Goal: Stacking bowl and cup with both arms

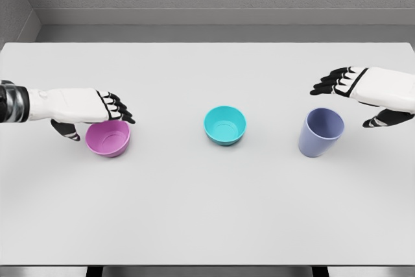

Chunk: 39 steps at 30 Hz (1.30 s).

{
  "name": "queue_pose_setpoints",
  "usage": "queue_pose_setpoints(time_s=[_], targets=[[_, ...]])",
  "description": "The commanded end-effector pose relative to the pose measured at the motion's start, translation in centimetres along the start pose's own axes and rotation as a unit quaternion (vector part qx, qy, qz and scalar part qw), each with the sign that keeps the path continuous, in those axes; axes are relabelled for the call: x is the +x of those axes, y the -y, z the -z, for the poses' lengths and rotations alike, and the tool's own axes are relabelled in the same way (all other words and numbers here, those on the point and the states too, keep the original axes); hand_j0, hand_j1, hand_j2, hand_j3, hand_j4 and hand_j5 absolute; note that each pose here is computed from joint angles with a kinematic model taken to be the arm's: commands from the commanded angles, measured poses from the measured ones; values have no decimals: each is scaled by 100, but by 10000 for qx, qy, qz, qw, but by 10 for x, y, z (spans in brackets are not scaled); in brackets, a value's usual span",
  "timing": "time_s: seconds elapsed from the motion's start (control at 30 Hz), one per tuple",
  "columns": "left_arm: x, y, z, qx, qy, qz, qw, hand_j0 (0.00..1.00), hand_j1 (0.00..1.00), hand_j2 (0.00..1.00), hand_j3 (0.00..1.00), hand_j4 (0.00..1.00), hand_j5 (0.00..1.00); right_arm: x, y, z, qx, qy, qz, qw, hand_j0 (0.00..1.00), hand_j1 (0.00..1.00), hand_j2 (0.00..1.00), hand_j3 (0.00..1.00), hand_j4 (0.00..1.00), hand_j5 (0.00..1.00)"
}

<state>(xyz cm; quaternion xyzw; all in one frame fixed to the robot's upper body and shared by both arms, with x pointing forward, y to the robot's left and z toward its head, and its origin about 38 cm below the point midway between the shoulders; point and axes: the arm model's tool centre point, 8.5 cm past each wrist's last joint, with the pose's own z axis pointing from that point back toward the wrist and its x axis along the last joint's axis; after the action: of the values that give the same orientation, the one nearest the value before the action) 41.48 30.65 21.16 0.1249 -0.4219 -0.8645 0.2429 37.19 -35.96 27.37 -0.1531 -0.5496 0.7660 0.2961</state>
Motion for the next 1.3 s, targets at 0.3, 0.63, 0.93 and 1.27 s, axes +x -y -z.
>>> queue_pose_setpoints(time_s=[0.3, 0.63, 0.93, 1.27], targets=[[0, 11, 5, -111, 9, -116, 9999, 100, 100, 100, 100, 100, 100, 9, -9, 10, 132, 172, 20, 9998, 100, 100, 100, 100, 100, 100], [2, 9, 11, -66, 67, -120, 9999, 100, 100, 100, 100, 100, 100, 8, -12, 12, 286, 66, -166, 9994, 100, 100, 100, 100, 100, 100], [4, 8, 16, -53, 104, -100, 9999, 100, 100, 100, 100, 100, 100, 6, -13, 17, 261, 63, -155, 9995, 100, 100, 100, 100, 100, 100], [4, 10, 16, -78, 107, -103, 9999, 100, 100, 100, 100, 100, 100, 10, -18, 30, 308, 158, -197, 9992, 100, 100, 100, 100, 100, 100]])
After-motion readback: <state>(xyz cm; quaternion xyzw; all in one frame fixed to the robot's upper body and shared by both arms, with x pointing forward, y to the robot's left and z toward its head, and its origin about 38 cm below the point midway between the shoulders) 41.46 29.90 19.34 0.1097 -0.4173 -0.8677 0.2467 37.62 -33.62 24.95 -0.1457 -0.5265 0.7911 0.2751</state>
